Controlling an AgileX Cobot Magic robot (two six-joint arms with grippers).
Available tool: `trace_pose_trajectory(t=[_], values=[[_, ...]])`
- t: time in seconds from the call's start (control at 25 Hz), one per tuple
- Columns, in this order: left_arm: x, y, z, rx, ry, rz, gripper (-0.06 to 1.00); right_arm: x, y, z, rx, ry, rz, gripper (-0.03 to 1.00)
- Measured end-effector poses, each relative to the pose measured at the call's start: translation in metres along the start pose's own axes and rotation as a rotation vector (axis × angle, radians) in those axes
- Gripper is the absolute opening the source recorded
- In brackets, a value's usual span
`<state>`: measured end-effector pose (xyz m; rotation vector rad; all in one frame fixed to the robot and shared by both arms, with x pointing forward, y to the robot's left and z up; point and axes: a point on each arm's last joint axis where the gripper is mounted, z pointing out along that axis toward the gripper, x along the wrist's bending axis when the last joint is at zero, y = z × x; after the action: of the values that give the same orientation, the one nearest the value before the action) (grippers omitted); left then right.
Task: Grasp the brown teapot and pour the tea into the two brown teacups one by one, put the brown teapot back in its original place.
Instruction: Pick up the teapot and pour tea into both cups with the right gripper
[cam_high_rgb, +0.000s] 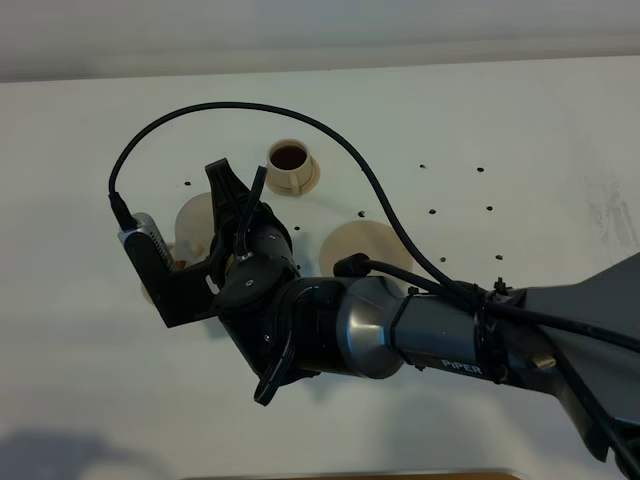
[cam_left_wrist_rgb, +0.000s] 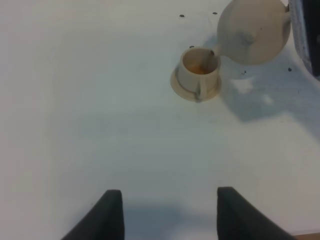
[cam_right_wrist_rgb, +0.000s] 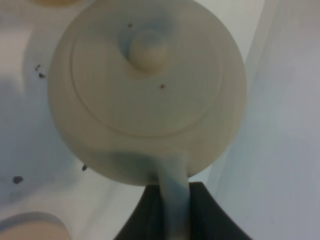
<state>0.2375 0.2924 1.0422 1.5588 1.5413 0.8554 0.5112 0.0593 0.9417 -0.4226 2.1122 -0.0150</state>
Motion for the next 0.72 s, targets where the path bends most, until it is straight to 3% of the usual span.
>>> trace_pose_trajectory(t=[0.72], values=[[0.0, 0.0, 0.0, 0.0, 0.0, 0.0, 0.49, -0.0004, 0.0012, -0.0025, 0.017, -0.015, -0.033, 0.09]])
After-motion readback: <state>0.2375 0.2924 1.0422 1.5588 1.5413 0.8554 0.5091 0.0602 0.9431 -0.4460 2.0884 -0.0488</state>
